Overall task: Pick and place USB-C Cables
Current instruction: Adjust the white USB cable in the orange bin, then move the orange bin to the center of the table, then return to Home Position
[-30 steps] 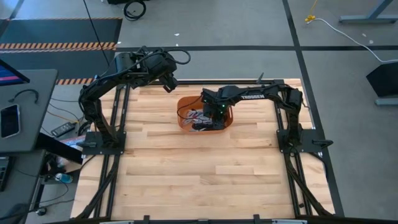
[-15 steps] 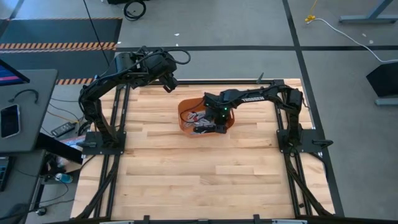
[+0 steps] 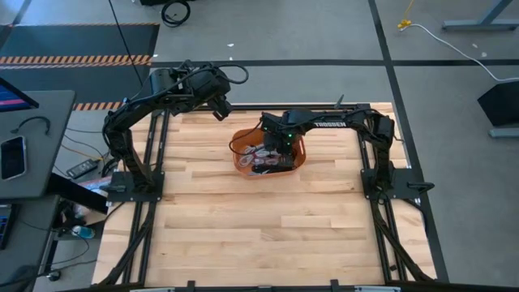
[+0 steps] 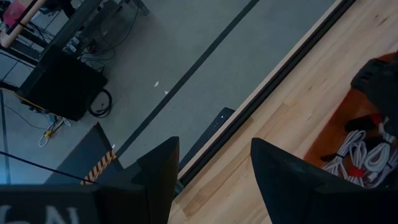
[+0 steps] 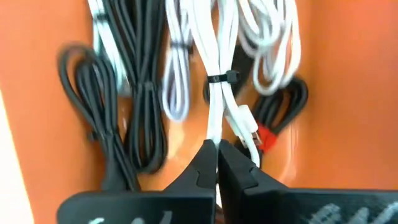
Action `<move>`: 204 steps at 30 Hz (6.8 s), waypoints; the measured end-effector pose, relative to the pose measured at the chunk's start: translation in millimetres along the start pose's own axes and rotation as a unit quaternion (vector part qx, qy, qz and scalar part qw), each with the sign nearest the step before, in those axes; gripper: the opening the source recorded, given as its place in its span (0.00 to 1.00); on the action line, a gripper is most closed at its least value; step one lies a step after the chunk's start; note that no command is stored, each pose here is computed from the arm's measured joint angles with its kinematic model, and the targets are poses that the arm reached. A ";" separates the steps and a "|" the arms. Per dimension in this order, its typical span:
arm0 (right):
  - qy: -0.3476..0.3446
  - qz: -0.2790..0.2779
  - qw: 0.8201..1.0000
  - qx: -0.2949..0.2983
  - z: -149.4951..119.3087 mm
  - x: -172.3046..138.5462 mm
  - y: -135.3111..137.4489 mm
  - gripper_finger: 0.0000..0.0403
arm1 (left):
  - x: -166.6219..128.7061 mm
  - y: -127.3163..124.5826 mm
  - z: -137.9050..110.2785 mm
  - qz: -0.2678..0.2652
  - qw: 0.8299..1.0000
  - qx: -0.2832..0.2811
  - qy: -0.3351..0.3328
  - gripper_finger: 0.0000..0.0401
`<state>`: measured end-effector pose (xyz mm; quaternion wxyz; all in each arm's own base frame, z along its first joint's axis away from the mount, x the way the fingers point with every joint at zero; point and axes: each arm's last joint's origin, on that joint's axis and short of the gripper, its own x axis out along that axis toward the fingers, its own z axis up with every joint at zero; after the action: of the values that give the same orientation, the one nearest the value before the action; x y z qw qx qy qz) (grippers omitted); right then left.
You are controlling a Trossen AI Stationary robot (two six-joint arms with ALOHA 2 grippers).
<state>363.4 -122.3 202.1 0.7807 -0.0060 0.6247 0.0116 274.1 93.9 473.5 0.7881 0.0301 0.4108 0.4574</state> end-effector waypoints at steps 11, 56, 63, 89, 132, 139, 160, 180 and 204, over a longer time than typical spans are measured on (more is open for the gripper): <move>0.068 -0.003 0.998 0.008 -15.7 -2.0 -7.3 0.00 | -0.1 0.1 -0.1 0.000 1.000 0.005 0.000 0.51; 0.006 -0.068 0.997 0.047 4.3 -32.7 -26.5 0.29 | -0.1 0.1 0.0 0.000 1.000 0.003 0.000 0.51; -0.079 -0.082 0.993 0.033 29.5 -95.5 -34.3 0.08 | -0.1 0.0 0.8 -0.001 1.000 0.001 -0.003 0.51; -0.157 -0.073 0.977 0.128 -19.2 -56.5 -123.9 0.00 | -0.2 -0.1 0.7 -0.001 1.000 -0.007 -0.003 0.51; -0.196 -0.027 0.978 0.071 7.4 -25.0 -77.4 0.00 | -0.1 0.0 -0.6 -0.003 1.000 -0.011 0.003 0.51; -0.204 -0.011 0.976 0.076 3.8 -26.2 -83.7 0.00 | -0.2 0.0 -0.5 -0.003 1.000 -0.011 0.002 0.51; -0.212 0.049 0.976 0.005 32.4 -20.0 -24.6 0.00 | -0.2 0.0 -0.4 -0.003 1.000 -0.014 0.002 0.51; -0.224 0.049 0.973 -0.004 39.0 -26.8 -20.3 0.00 | -0.1 0.0 -0.4 -0.003 1.000 -0.014 0.002 0.51; -0.286 -0.060 0.956 0.031 -2.9 -116.1 -56.7 0.00 | -2.8 -3.1 -3.4 -0.013 0.999 0.032 0.011 0.51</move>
<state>336.6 -180.3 314.4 0.9257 -0.0158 0.3739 -0.0539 273.3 88.9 471.6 0.7882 0.0450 0.4340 0.4340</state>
